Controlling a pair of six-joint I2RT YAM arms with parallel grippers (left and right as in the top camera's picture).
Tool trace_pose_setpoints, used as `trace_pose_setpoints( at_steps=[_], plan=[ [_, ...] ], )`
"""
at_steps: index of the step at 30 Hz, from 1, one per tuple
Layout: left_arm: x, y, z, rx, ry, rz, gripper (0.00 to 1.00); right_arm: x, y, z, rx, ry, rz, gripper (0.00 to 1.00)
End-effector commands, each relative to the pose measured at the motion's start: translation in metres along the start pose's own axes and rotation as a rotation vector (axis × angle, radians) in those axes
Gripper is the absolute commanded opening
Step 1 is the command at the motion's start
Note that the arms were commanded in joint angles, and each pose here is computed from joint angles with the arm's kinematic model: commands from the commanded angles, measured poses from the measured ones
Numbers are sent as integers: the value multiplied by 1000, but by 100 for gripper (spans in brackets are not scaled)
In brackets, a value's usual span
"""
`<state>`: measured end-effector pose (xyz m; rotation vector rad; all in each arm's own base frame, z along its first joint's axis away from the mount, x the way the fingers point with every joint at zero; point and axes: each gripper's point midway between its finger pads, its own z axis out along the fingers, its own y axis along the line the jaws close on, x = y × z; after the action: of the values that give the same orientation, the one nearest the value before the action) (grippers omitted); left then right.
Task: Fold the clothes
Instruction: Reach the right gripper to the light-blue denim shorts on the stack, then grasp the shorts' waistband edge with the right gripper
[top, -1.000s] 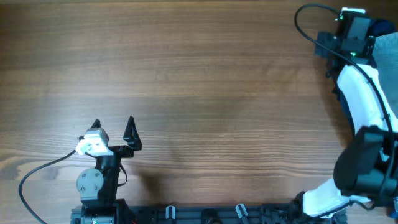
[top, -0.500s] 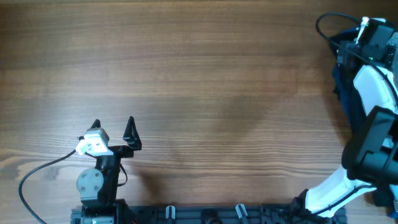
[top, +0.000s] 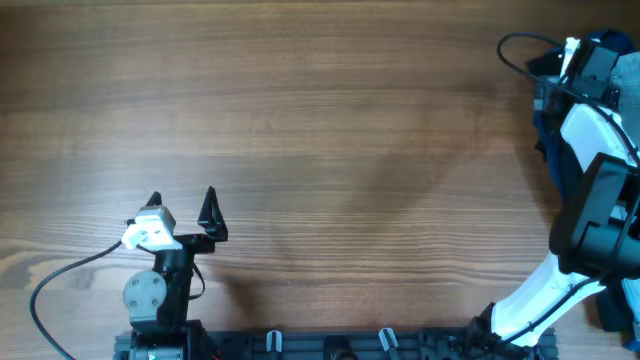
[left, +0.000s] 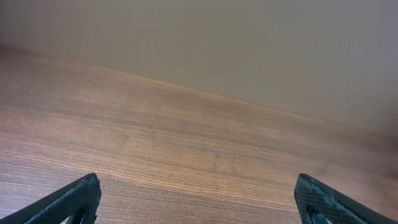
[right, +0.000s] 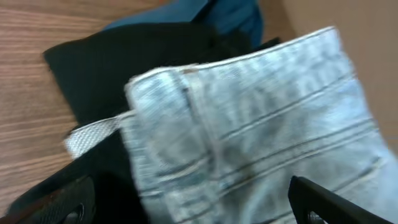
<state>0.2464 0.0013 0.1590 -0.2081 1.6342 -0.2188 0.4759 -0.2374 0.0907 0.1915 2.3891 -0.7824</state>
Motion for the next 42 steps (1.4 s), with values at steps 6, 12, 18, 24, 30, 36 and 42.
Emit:
trace_pose_setpoints(
  at_steps=[6, 12, 18, 24, 30, 36, 42],
  plan=[
    [2, 4, 0, -17, 3, 8, 100, 6, 1, 13, 30, 23, -60, 99],
    [2, 4, 0, -17, 3, 8, 100, 30, -5, 34, 60, 85, -60, 91],
    [2, 4, 0, -17, 3, 8, 100, 31, -11, 37, 47, 71, 8, 73],
    [2, 4, 0, -17, 3, 8, 100, 25, -12, 33, 48, 55, 92, 47],
    [2, 4, 0, -17, 3, 8, 100, -5, -28, 7, 43, -30, 201, 26],
    [2, 4, 0, -17, 3, 8, 100, -35, -45, -30, 8, -121, 323, 8],
    [2, 4, 0, -17, 3, 8, 100, -50, -52, -51, -20, -169, 353, 8]
  ],
)
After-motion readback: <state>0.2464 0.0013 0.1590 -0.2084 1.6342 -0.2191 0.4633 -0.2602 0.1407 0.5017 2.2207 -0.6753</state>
